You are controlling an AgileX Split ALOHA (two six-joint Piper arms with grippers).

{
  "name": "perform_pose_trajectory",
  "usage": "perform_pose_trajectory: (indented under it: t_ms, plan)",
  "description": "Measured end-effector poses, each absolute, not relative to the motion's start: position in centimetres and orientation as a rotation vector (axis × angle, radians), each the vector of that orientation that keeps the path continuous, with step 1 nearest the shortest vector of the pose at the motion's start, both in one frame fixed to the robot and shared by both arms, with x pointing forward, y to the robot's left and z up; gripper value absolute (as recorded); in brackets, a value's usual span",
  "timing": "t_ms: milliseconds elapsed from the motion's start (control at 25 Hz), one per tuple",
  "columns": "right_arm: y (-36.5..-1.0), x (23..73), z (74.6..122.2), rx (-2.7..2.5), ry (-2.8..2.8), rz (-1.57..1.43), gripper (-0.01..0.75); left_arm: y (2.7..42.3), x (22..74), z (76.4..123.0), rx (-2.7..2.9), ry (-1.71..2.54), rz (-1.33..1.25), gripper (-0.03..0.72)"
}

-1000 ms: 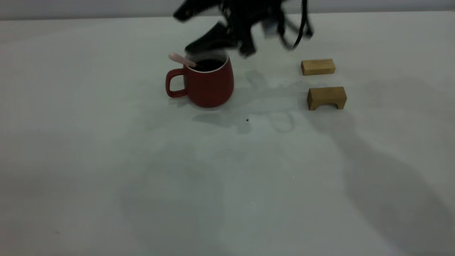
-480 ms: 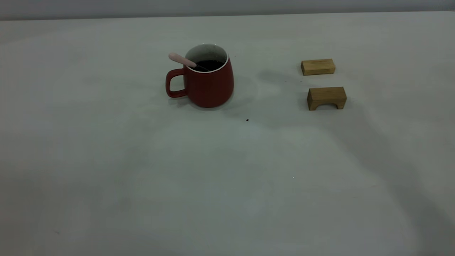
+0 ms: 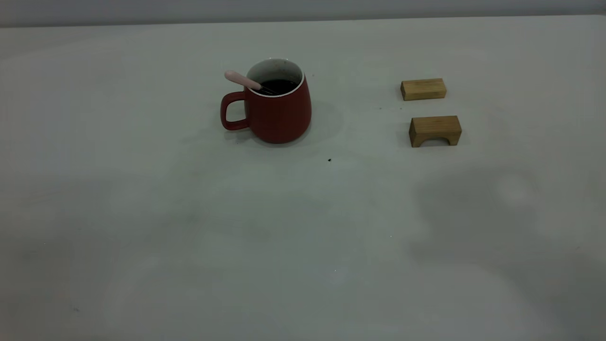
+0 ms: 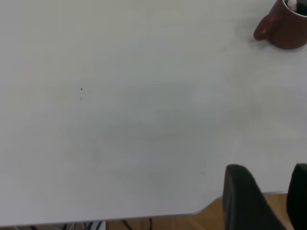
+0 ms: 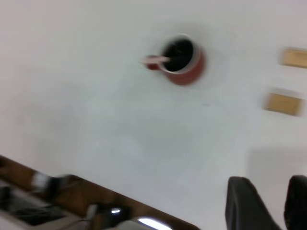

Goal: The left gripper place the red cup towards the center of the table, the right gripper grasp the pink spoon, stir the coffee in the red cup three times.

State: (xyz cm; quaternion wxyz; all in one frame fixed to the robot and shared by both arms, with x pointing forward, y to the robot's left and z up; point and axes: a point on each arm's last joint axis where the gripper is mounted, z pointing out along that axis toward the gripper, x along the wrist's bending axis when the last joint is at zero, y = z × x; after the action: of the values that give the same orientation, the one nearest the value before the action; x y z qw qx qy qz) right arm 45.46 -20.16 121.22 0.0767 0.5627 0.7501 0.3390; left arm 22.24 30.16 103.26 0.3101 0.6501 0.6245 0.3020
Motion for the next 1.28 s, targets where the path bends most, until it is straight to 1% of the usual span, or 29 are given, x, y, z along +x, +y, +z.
perform_pose_trajectory:
  t_ms: [120,200,320,440,560,760,920,1080,1280]
  plan:
    - [-22.6,40.6,120.1,1.625,2.209,0.945,0.232,30.2,22.2,103.3,1.717,1.650,0.798,0.299]
    - [-24.2,37.6,118.6,1.601,2.188,0.906,0.232,30.2,22.2,103.3,1.717,1.650,0.798,0.299]
    - [-26.6,32.8,116.6,1.596,2.086,0.906,0.232,30.2,22.2,103.3,1.717,1.650,0.798,0.299]
    - [-28.1,29.2,114.2,1.592,1.991,0.894,0.232,30.2,22.2,103.3,1.717,1.650,0.798,0.299]
    - [-28.8,26.9,111.5,1.616,1.914,0.870,0.236,30.2,22.2,103.3,1.717,1.650,0.798,0.299]
    - [-29.1,25.2,107.1,1.680,1.848,0.824,0.236,30.2,22.2,103.3,1.717,1.650,0.798,0.299]
    - [-29.3,24.9,105.1,1.650,1.798,0.834,0.236,30.2,22.2,103.3,1.717,1.650,0.798,0.299]
    - [-29.4,24.7,103.9,1.625,1.764,0.852,0.236,30.2,22.2,103.3,1.717,1.650,0.798,0.299]
    - [-29.4,23.9,103.8,1.585,1.726,0.888,0.237,30.2,22.2,103.3,1.717,1.650,0.798,0.299]
